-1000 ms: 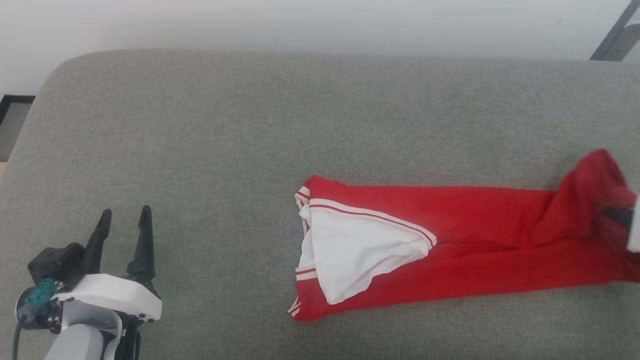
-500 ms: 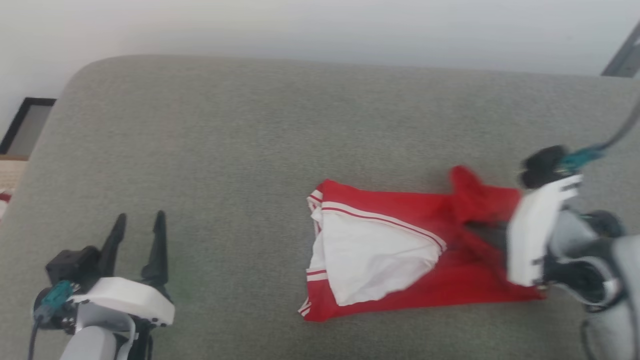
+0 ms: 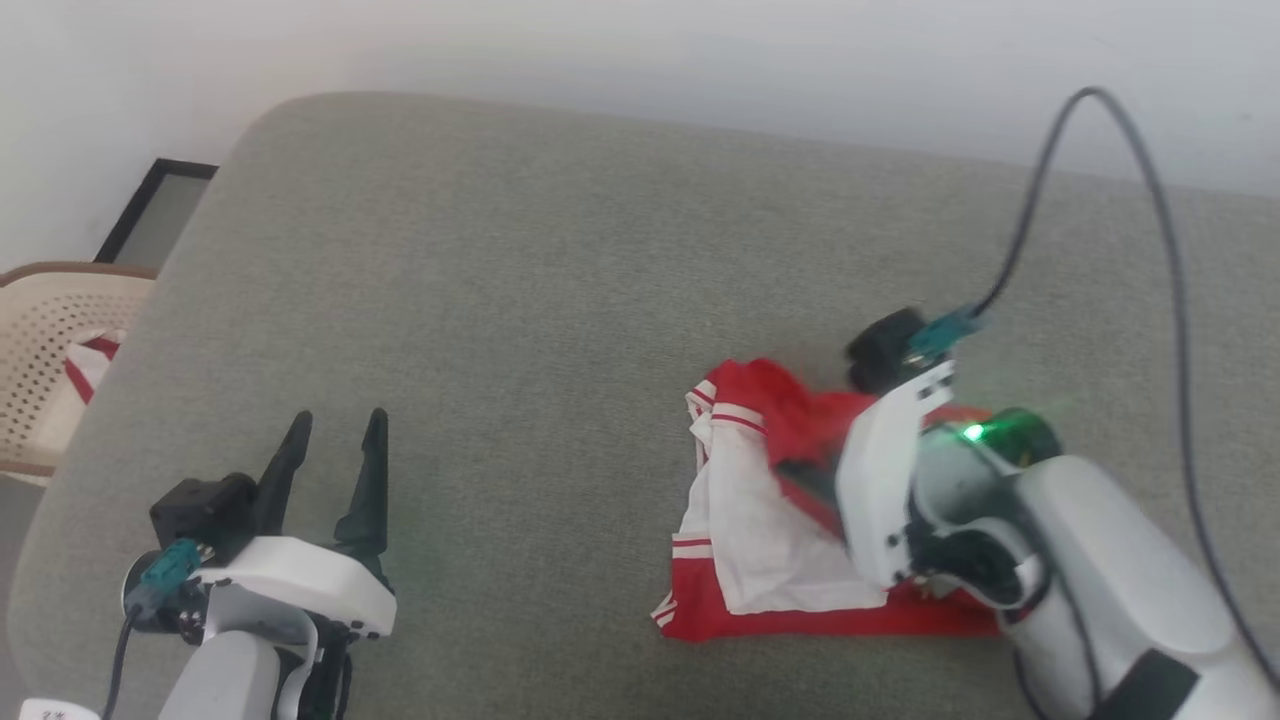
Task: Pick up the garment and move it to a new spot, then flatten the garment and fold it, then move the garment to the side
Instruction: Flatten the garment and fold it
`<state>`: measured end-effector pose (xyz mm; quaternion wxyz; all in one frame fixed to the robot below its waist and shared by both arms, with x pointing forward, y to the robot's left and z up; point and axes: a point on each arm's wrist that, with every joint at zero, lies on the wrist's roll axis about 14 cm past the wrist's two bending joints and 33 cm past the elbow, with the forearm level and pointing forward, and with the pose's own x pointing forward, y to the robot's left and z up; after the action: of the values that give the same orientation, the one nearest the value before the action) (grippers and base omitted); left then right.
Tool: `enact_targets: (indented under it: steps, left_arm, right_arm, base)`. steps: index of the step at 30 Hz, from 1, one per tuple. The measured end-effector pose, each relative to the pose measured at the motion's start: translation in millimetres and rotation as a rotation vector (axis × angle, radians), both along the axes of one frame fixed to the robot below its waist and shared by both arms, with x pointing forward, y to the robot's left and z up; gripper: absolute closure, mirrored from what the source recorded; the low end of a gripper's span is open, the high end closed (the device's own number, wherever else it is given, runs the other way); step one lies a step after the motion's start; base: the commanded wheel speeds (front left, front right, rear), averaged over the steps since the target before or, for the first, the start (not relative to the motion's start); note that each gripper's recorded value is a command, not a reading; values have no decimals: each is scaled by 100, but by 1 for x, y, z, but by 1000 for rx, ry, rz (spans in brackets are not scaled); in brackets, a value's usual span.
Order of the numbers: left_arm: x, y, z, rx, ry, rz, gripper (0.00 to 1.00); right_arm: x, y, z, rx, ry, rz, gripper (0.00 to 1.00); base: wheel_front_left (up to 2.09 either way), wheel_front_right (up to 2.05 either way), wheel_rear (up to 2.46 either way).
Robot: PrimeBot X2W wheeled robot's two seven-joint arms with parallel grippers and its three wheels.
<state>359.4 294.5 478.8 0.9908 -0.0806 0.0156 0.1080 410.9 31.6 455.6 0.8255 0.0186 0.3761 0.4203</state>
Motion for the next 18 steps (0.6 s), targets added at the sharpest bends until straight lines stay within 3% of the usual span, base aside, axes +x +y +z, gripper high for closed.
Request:
enact_targets:
  steps: [5,6,7,8,18]
  left_arm:
    - [-4,3,1,0,-3,10,0]
    - [-4,4,1,0,-4,13,0]
    - [-5,5,1,0,-4,16,0]
    - [-5,6,1,-1,-5,19,0]
    - [4,3,4,4,-17,-9,0]
  right_arm:
    - [-10,16,-13,-23,7,51,100]
    - [-12,18,-15,-31,8,61,95]
    - [-13,19,-15,-28,6,64,54]
    - [-12,21,-13,-18,1,64,0]
    - [7,0,26,55,-119,3,0]
  base:
    - [0,0,0]
    - [0,0,0]
    - [0,0,0]
    - [0,0,0]
    - [0,0,0]
